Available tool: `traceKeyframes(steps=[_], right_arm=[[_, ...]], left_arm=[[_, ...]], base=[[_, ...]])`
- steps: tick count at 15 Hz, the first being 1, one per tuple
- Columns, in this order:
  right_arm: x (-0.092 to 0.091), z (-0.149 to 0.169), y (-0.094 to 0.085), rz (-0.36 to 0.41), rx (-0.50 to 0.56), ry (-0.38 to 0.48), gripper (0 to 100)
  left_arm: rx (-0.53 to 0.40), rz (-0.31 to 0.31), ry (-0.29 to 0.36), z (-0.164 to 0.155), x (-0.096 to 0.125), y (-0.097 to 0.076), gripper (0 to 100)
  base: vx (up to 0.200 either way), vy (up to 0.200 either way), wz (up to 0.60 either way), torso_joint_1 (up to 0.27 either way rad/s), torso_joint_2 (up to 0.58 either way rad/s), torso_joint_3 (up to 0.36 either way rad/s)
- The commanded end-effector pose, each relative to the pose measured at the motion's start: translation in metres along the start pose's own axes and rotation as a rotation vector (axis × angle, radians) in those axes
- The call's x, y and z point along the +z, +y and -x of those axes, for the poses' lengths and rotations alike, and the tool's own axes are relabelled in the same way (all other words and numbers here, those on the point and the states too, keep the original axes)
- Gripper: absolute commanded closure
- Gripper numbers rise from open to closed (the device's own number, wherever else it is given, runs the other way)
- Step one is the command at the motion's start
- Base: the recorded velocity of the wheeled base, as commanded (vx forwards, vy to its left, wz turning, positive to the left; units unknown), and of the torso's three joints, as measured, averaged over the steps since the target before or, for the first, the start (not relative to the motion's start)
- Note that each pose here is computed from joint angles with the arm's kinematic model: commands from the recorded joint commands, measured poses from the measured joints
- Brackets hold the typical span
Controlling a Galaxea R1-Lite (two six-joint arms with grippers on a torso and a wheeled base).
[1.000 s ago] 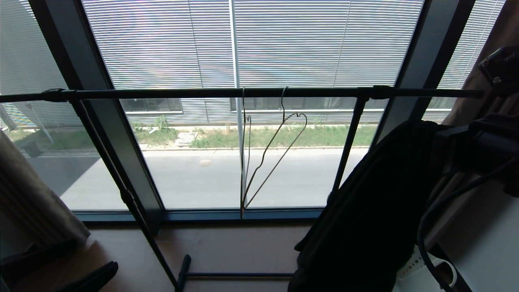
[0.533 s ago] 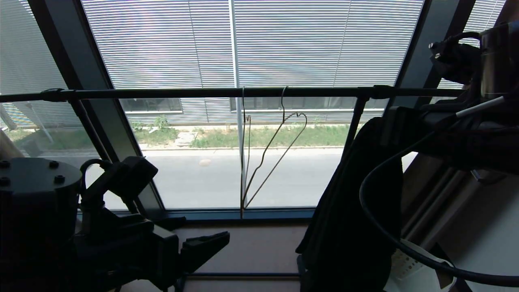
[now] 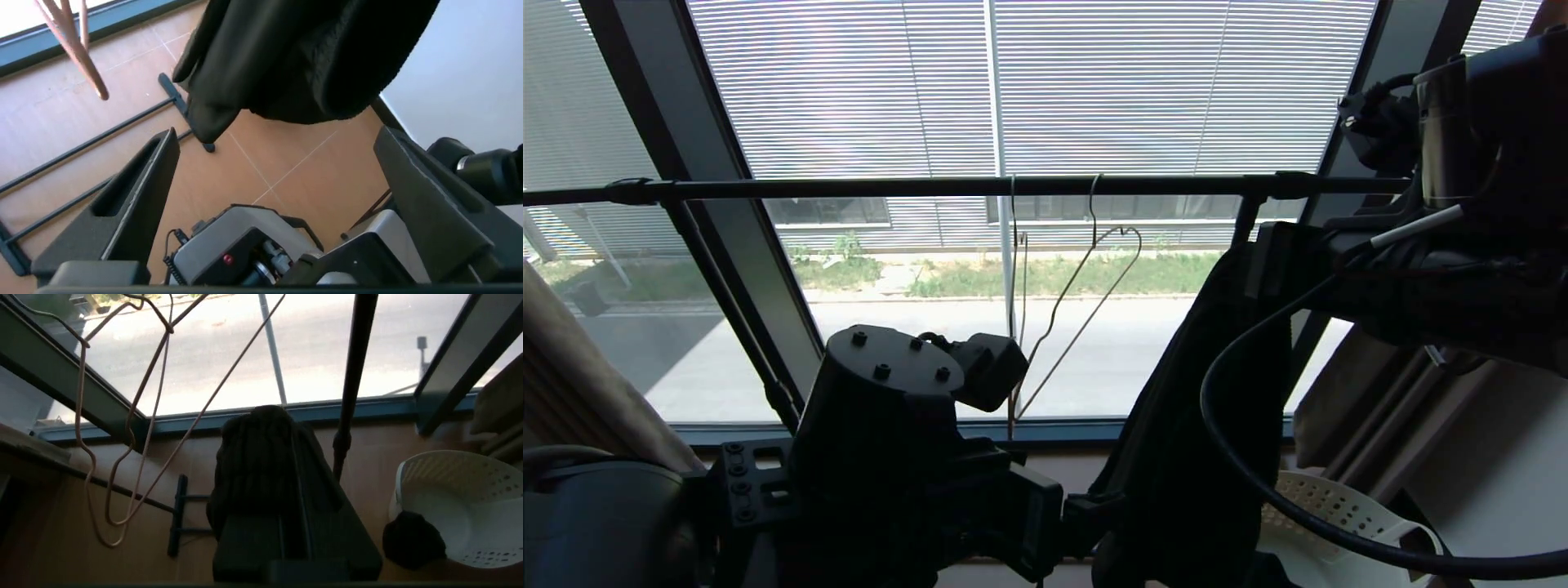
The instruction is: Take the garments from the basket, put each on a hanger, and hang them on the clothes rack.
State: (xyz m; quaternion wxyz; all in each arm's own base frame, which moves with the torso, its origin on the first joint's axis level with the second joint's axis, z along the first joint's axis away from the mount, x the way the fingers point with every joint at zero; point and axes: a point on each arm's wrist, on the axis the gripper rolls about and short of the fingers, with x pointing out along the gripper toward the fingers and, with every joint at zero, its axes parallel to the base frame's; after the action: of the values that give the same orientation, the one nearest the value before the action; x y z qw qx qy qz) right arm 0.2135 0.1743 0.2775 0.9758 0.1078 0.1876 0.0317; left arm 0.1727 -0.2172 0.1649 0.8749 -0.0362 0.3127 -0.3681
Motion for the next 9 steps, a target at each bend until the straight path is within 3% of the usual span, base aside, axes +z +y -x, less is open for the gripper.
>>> traceKeyframes(steps=[1,5,9], right_arm=[[-0.001,0.002,0.003,0.004,0.013,0.002,100],[-0.005,0.008,0.010,0.016,0.045,0.010,100],[-0.007,0.012,0.013,0.020,0.062,0.013,100]], left_arm=[[-0.006,-0.014,0.045,-0.027,-0.003,-0.007,0],[-0.014,-0.030,0.089,-0.062,-0.006,-0.017,0],[-0.021,-0.034,0.085,-0.086,0.000,-0.023,0]], base=[[0.000,0.000,0.00,0.000,0.00,0.000],[0.000,0.000,0.00,0.000,0.00,0.000],[0.000,0.000,0.00,0.000,0.00,0.000]])
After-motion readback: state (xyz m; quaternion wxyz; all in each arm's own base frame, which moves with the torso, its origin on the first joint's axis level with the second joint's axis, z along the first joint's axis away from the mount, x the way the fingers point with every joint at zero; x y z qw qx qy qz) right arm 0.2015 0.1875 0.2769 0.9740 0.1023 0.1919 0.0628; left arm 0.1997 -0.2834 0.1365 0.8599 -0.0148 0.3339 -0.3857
